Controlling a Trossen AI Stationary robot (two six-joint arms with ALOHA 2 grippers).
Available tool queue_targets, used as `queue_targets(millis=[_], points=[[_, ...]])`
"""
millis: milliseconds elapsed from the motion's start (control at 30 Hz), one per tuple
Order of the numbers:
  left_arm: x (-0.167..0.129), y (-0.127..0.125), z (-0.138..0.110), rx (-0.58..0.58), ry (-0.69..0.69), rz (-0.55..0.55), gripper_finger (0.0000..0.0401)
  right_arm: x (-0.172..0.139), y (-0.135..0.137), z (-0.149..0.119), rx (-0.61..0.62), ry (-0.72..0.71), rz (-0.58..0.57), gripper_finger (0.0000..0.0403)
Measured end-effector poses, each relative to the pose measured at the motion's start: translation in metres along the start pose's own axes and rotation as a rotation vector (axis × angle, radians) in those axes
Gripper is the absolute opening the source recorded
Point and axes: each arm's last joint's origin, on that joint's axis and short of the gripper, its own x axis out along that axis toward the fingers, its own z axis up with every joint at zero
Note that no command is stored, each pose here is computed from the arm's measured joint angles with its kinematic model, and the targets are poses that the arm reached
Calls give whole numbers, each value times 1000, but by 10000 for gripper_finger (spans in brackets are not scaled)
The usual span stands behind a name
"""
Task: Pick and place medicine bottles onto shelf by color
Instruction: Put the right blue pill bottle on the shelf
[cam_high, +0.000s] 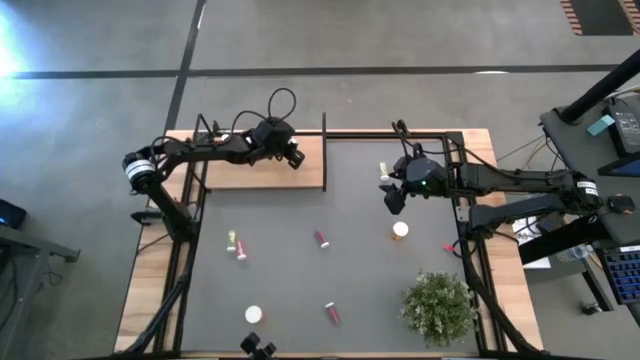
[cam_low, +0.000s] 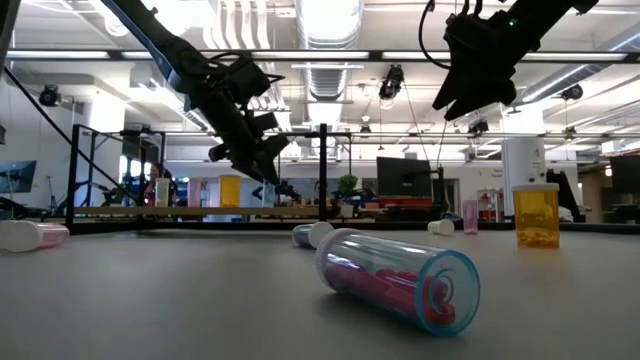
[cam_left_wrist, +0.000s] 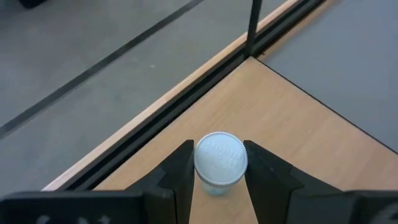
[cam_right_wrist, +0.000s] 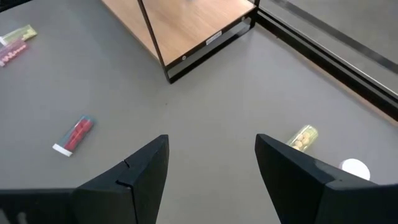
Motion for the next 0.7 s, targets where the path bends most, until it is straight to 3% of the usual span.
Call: queue_targets(millis=[700], points=[[0, -1, 0, 4, 8, -40, 120, 0, 0, 0, -1, 0, 0, 228]])
